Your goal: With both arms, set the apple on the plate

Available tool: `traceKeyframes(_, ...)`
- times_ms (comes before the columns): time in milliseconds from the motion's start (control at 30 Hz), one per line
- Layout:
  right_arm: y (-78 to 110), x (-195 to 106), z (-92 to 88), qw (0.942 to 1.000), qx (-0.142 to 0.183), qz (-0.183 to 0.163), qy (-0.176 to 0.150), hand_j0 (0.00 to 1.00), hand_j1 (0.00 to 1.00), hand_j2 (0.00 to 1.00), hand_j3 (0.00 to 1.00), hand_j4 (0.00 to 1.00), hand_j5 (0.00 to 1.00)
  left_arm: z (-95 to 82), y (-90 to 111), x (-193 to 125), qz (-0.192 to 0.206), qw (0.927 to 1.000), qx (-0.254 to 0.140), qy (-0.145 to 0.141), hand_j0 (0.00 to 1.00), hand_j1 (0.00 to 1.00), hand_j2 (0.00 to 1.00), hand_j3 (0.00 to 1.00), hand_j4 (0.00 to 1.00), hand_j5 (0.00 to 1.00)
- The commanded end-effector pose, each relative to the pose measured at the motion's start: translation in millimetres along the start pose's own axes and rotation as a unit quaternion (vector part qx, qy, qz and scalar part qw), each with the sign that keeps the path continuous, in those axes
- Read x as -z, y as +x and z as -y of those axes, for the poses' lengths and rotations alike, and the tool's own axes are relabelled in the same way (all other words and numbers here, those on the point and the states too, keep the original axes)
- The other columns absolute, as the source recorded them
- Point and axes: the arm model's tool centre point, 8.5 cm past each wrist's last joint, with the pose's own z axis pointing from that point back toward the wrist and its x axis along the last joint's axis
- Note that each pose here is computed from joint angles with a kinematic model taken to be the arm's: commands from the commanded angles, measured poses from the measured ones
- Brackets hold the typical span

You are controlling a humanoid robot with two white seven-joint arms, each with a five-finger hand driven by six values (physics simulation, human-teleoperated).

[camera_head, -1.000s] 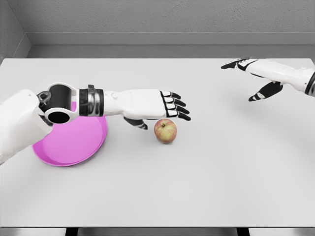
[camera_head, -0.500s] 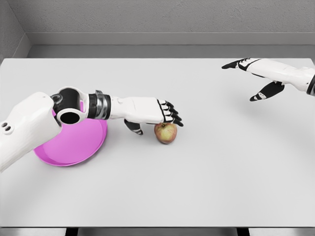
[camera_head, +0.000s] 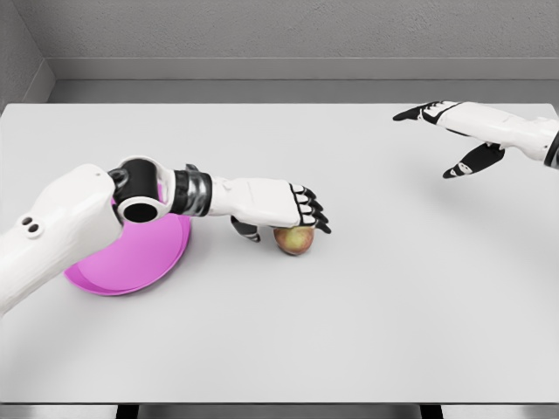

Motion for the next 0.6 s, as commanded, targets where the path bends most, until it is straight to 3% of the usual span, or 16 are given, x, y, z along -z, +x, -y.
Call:
traceKeyframes(0,1.2,-0.1,1.4,1.0,0.001,0.002,-0.003,1.0,1.0,1.0,1.0,1.0,1.0,0.1,0.3,1.8,0.001,1.0,-0.002,0.0,0.97,0.97,0.97,0.97,0.97,0.97)
traceKeyframes(200,4.4,1.6,2.6,1.0,-0.002,0.007,-0.004,1.0,1.0,1.0,1.0,1.0,1.0,3.7,3.5,5.0,0.006,1.0,-0.001,-0.008,0.88,0.88,0.88,0.88,0.88,0.88)
traceKeyframes(567,4.6,1.7,4.1,1.0,-0.003,0.007,-0.005,1.0,1.0,1.0,1.0,1.0,1.0,3.8,7.8,11.3,0.014,0.9999,0.0,-0.01,0.86,0.86,0.86,0.86,0.86,0.86)
